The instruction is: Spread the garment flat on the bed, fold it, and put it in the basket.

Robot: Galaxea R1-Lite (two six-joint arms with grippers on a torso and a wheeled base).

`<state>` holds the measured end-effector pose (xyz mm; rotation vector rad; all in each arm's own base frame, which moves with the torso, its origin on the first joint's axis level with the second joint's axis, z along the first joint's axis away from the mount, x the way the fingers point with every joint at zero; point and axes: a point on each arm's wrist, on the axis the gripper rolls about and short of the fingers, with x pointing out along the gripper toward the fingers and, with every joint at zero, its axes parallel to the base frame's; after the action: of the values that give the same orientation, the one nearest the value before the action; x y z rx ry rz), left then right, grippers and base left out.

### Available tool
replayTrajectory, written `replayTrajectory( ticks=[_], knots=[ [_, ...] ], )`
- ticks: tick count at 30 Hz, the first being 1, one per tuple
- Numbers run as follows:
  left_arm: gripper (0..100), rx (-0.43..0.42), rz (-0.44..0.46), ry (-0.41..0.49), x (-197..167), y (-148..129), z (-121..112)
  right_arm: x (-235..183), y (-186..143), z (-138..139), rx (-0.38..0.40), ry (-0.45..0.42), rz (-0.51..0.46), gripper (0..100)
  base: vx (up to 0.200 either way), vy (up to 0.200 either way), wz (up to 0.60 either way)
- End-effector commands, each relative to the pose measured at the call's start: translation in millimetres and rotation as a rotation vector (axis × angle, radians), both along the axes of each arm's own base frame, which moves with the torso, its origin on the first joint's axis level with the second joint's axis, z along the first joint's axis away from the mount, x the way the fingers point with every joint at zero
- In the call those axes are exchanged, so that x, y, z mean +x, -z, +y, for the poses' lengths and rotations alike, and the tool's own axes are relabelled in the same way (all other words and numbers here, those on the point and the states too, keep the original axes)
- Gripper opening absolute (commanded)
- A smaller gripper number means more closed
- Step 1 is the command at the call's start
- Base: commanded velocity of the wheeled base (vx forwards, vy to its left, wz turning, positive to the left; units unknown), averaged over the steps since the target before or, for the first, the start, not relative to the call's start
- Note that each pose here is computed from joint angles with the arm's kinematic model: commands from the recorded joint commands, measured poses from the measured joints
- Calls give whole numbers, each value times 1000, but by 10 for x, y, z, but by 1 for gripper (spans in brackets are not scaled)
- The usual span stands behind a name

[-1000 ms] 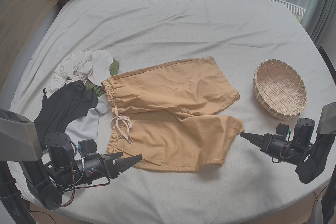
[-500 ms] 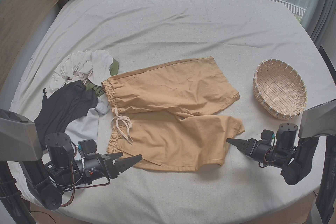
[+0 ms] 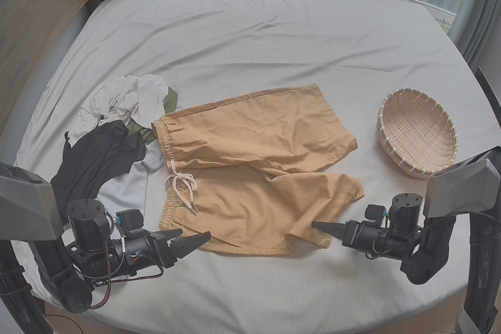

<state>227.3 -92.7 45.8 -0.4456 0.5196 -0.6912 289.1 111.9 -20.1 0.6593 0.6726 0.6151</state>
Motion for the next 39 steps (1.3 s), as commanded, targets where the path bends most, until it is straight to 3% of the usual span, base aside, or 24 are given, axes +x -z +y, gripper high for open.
replayTrajectory(
  ticks=[1, 6, 7, 20, 30, 39],
  knots=[
    [100, 0, 2, 0, 0, 4, 0, 9, 76, 25, -5, -8, 21, 100, 0, 0, 0],
    [100, 0, 3, 0, 4, 9, -2, -25, 98, 22, -8, -6, 40, 100, 0, 0, 0],
    [100, 1, 5, 1, 3, 13, -6, -33, 102, 14, -10, -1, 45, 0, 0, 0, 0],
    [100, 4, 8, 0, 3, 22, -1, -125, 145, -69, -39, 42, 86, 0, 0, 0, 0],
    [100, 2, 5, 3, 6, 19, -11, -569, -258, -327, -78, 105, 78, 0, 0, 0, 0],
    [100, 2, 4, 2, 0, 11, -4, -770, -88, -570, -225, 105, 131, 0, 0, 0, 0]
  ],
)
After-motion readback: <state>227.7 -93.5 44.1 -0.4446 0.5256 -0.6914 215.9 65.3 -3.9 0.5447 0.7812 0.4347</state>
